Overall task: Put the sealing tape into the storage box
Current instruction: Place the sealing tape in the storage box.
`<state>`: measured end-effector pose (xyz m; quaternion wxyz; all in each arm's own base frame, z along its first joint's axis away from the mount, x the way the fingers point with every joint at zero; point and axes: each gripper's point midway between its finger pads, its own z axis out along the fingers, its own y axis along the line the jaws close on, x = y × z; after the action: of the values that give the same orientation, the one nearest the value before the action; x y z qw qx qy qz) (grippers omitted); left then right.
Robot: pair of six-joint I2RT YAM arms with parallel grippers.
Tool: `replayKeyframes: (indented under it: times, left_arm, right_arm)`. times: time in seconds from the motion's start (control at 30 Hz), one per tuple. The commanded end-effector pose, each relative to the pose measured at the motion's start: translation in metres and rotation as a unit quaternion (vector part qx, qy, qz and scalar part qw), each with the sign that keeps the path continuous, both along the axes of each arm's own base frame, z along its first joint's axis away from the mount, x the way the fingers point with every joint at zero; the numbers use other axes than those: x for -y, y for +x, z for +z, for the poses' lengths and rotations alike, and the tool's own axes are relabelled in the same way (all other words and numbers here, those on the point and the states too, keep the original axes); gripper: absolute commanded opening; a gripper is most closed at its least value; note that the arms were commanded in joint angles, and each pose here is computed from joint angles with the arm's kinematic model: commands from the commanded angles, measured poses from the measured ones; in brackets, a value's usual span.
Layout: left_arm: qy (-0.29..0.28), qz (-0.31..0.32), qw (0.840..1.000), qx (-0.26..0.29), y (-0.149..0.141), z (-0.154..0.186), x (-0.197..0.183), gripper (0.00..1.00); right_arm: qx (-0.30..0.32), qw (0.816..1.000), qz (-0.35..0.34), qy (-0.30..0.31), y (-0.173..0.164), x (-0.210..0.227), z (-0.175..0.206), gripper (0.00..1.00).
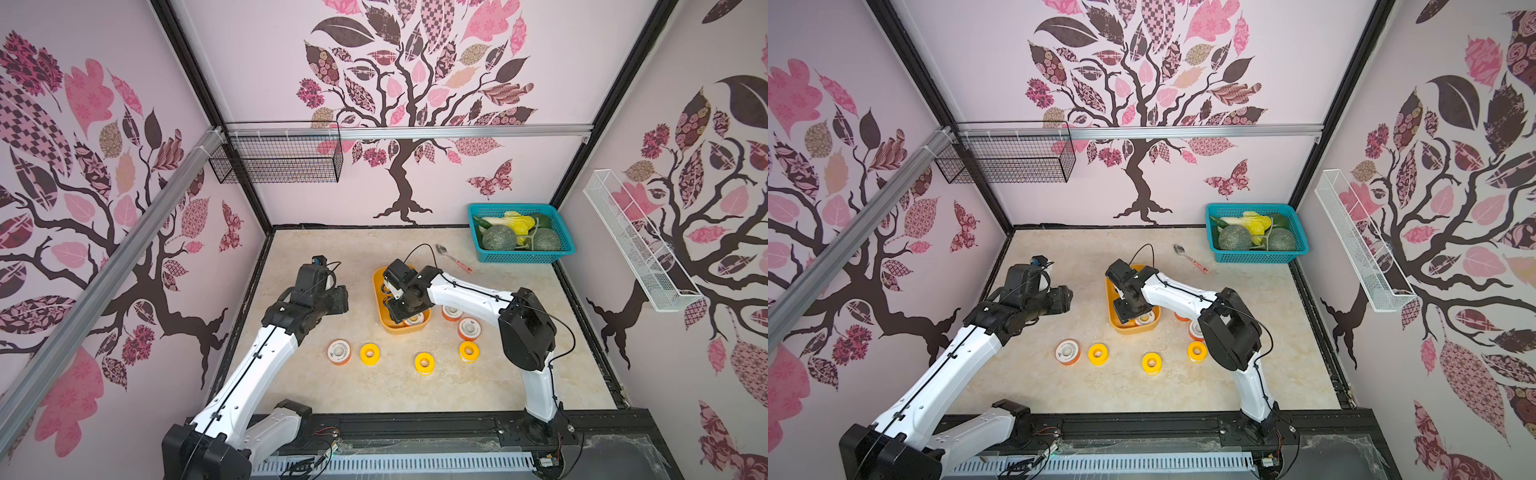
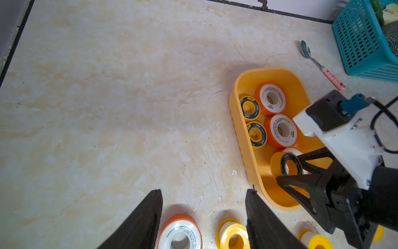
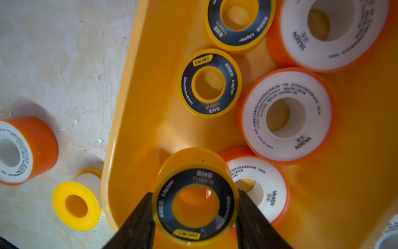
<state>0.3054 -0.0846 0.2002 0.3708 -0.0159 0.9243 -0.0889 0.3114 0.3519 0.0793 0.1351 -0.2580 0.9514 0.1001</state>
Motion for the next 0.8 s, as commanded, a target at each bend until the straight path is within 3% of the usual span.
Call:
replayKeyframes:
  times: [0.0,0.77]
  left_arm:
    - [0.004,0.000,1.000,0.008,0.001,0.005,-0.002,0.66]
    - [0.008,0.001,1.000,0.004,0.001,0.003,-0.003,0.66]
  right_arm:
    - [0.008,1.000,0.011,-0.002,0.003,-0.011,0.003,0.55]
    - [-0.006,1.000,0.024,-0.014,-0.001,-0.021,-0.012,0.58]
